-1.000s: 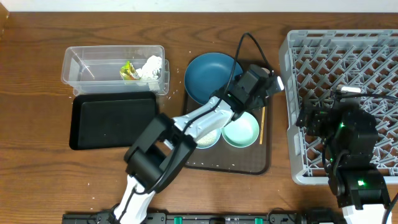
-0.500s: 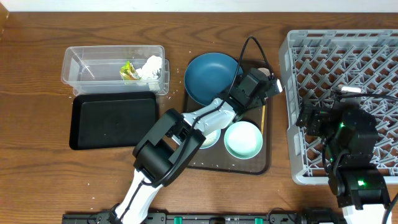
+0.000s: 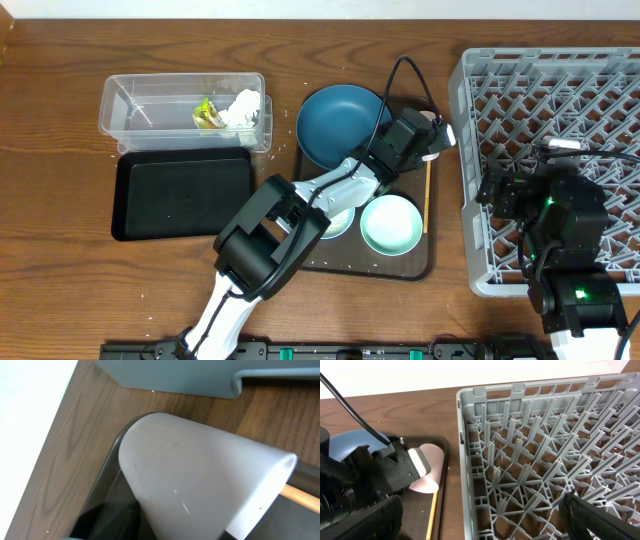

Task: Sort waste into correct bins and load items into the dishwasher rack
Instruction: 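Lift the pink cup off the tray with the left gripper, then carry the pink cup toward the right gripper above the plate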

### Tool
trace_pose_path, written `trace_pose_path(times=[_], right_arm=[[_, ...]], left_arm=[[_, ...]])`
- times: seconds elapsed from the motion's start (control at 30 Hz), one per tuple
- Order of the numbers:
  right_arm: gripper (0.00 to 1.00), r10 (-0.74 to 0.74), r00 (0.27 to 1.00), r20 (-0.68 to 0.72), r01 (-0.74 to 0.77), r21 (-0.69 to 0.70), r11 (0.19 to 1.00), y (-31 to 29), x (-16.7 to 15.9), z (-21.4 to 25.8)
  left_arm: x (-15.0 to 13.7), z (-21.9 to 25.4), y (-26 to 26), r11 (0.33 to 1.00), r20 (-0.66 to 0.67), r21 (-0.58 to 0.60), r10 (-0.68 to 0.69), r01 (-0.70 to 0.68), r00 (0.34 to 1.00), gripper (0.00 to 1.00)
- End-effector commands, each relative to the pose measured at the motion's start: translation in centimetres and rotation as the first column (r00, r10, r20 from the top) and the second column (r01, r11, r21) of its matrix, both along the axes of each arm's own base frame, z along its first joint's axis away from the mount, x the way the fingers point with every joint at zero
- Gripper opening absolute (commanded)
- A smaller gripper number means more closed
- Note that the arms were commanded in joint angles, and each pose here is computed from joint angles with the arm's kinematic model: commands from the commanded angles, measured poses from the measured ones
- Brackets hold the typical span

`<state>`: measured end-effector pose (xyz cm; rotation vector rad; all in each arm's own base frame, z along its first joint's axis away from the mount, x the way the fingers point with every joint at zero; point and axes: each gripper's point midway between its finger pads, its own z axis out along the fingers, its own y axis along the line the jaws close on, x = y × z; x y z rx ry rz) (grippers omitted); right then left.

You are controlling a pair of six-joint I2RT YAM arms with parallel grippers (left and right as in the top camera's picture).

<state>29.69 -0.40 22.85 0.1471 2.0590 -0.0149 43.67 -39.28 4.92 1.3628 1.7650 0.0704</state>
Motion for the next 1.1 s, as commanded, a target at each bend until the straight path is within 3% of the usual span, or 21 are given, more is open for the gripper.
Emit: trace_pose_path(times=[0.0, 0.2, 0.4, 0.73, 0.9, 1.07], right_arm=[[0.99, -0.014, 1.000, 0.027, 0.013, 0.014, 1.000, -0.1, 0.1, 1.1], [0.99, -0.013, 1.000, 0.027, 0.013, 0.014, 1.000, -0.1, 0.1, 1.1], [0.99, -0.012, 1.000, 0.027, 0.012, 0.011, 1.000, -0.1, 0.1, 1.1], [0.99, -0.014, 0.999, 0.051, 0.013, 0.011, 1.000, -0.1, 0.3, 1.7], [0.99, -0.061, 0.995, 0.074, 0.064, -0.038, 0.997, -1.3, 0.5, 2.2], [0.99, -0.024, 0.993, 0.117, 0.026, -0.012, 1.000, -0.5, 1.6, 3.0]], left_arm=[[0.3, 0.4, 0.1, 1.000, 0.006, -0.008, 0.008, -0.008, 1.000, 0.28], [0.6, 0.6, 0.3, 1.000, 0.022, -0.004, 0.027, -0.027, 0.999, 0.14], [1.2, 1.8, 1.0, 0.997, 0.053, -0.007, 0.079, -0.079, 0.996, 0.10], [1.0, 9.5, 1.3, 0.949, 0.003, -0.246, 0.204, -0.198, 0.979, 0.06], [0.5, 12.3, 3.3, 0.916, -0.068, -0.296, 0.264, -0.272, 0.962, 0.06], [-0.8, 15.0, 5.0, 0.865, -0.261, -0.407, 0.196, -0.292, 0.945, 0.06]])
